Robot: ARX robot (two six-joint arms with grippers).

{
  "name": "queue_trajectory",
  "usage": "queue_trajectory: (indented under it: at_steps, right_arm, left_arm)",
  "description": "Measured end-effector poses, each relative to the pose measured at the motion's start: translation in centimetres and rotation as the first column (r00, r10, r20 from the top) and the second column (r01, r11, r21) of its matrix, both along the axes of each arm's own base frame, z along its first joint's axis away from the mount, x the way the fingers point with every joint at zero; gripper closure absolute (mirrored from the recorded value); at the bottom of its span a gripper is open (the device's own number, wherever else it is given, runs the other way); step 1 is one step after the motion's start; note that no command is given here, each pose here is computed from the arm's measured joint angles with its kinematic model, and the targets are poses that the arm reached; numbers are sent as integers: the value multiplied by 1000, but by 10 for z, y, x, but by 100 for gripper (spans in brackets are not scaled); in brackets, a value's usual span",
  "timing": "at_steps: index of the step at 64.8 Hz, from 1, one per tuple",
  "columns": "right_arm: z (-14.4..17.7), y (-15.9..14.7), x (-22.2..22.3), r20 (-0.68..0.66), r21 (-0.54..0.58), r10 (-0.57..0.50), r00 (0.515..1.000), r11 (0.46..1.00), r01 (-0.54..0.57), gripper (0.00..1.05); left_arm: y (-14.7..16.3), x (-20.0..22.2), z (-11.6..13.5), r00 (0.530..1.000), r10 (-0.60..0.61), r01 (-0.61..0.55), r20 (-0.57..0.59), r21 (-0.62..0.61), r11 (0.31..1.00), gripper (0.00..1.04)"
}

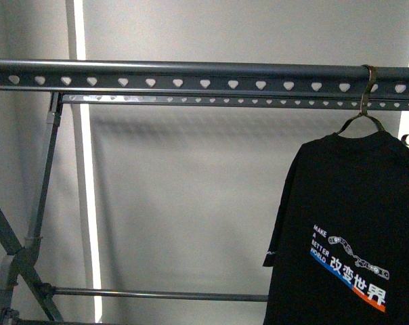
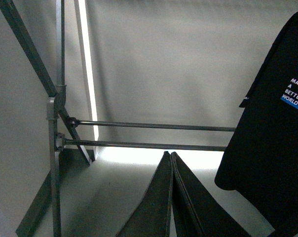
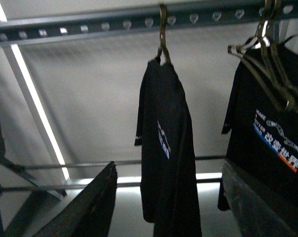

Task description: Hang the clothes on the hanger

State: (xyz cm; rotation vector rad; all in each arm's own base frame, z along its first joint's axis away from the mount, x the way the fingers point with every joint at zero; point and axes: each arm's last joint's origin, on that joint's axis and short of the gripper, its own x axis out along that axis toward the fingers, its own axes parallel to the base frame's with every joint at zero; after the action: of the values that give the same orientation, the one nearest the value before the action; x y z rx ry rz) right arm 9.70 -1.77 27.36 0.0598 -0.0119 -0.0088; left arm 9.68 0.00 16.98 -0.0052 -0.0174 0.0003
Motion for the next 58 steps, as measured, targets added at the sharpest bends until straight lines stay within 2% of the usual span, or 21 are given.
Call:
queue_trajectory:
  at_steps: [7,14,21,58]
  right_arm:
    - [-25,4,2,-26,-34,-5,1000,999,4,67]
    - [-37,9,0,-12,-49,-34,999,998,33,85]
    - [-49,17,0,-9,-58,10,1000,998,-11,103]
    - [-90,17,1,-17,-60,6,1000,998,-7,102]
  left_arm:
    - [0,0,0,1000,0,0,0,0,1000,101]
    - [0,0,0,1000,0,0,0,0,1000,101]
    - [0,0,0,1000,0,0,0,0,1000,101]
    - [0,0,0,1000,0,0,0,0,1000,101]
